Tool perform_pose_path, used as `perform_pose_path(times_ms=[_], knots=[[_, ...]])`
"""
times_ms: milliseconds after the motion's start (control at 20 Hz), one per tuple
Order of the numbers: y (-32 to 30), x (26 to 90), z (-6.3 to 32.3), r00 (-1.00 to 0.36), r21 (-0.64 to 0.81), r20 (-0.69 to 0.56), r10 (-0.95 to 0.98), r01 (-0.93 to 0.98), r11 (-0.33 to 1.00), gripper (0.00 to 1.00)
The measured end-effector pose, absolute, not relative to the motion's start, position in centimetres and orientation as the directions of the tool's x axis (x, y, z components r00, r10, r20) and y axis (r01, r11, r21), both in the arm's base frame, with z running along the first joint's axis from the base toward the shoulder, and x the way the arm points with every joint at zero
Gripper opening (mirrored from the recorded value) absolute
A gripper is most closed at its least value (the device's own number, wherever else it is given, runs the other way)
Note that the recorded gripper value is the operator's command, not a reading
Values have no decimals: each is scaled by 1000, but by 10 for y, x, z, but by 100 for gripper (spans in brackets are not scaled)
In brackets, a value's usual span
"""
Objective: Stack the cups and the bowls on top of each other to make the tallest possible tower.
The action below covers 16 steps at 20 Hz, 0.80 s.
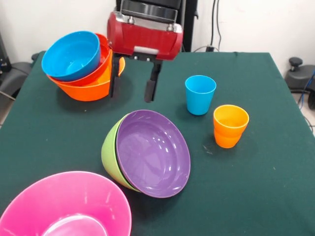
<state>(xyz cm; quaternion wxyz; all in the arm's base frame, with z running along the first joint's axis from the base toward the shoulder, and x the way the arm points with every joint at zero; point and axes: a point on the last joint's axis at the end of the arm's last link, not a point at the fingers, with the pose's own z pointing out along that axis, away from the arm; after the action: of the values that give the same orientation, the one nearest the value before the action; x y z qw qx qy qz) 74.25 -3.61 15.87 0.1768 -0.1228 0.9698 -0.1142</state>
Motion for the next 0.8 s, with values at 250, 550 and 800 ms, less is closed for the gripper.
perform_pose_path(times_ms=[250,550,800], knots=[[-44,759,152,-912,-272,-312,-266,-182,945,100],[-75,764,129,-918,-318,-291,-269,-172,932,100],[-109,759,97,-929,-381,-239,-281,-177,908,100]])
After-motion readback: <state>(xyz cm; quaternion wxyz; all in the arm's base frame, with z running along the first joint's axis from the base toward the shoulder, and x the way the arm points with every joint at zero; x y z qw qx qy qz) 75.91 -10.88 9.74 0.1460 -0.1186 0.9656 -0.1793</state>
